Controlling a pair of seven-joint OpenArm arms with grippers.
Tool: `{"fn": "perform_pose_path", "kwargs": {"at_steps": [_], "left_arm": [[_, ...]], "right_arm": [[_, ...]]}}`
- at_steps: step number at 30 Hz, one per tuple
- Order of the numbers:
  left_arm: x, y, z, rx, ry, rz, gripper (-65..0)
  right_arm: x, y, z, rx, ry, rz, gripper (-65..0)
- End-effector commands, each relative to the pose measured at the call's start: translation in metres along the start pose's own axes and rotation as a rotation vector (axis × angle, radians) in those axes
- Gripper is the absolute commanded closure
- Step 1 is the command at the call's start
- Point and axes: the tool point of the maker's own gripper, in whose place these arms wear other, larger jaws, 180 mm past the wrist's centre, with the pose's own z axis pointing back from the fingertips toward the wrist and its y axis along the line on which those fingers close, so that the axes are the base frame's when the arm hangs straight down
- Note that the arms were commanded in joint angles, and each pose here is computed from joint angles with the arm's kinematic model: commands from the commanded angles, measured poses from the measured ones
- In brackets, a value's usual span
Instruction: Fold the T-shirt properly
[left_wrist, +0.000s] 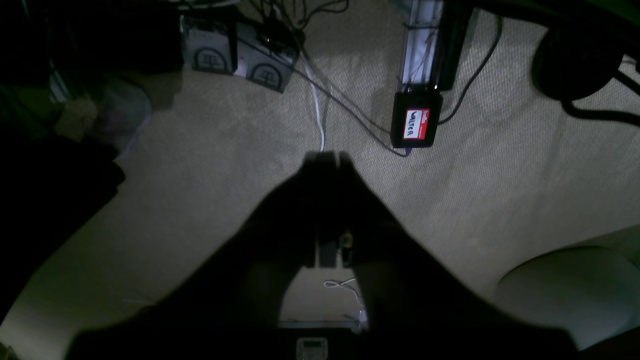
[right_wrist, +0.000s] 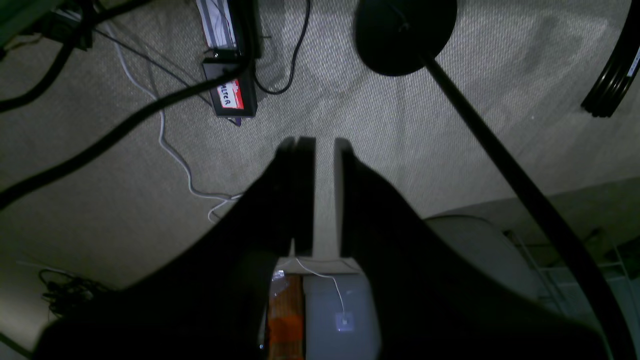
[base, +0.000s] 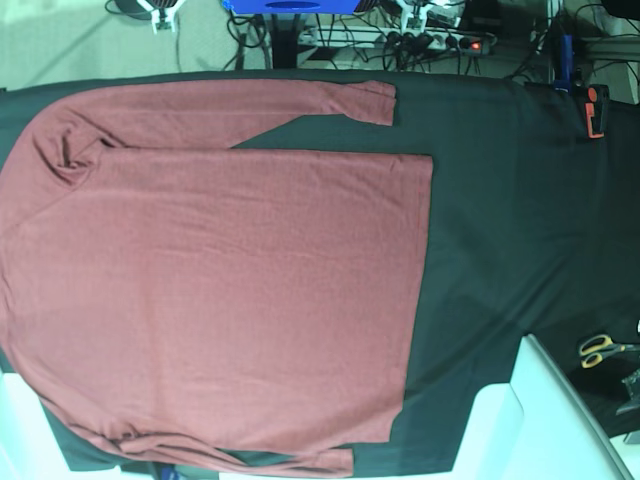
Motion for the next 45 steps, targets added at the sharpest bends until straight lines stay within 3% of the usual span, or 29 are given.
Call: {"fn": "perform_pose_path", "kwargs": {"at_steps": [1,5,8,16,19,26,36,41,45], "left_arm": [[-0.006,0.003,0.001,0.008,0.010,-0.003,0.0],[-0.005,0.004,0.002,0.010,-0.047,0.003,0.0],[-0.006,0.004,0.008,0.009,-0.151,-0.003,0.0],[-0.018,0.027,0.027,0.037,-0.314,-0.037,0.0],[-0.020,0.026,0.036,0.034,-0.383,-0.042,0.0],[-0.003,0.032,0.073,0.034,-0.598,-0.072,0.0],[0.058,0.033,0.165,0.010,-0.923,-0.115,0.0],[0.095,0.045,0.230,-0.007,-1.102,-0.008,0.0],[0.123,0.055,0.263,-0.029,-1.202,0.045,0.0]], "right_arm": [[-0.004,-0.002,0.000,-0.004,0.007,-0.002,-6.2],[-0.005,-0.002,0.000,-0.004,0.007,-0.002,-5.9],[-0.003,-0.003,0.001,-0.006,-0.013,-0.002,0.0],[-0.009,-0.006,0.019,-0.016,-0.081,0.004,0.0],[-0.004,-0.007,0.037,-0.021,-0.150,0.008,0.0],[0.008,-0.052,0.085,-0.128,-0.278,-0.141,0.0],[0.079,-0.067,0.158,-0.172,-0.554,-0.155,0.0],[0.102,-0.077,0.202,-0.138,-0.694,-0.316,-0.9],[0.116,-0.090,0.214,-0.094,-0.758,-0.459,-0.9]]}}
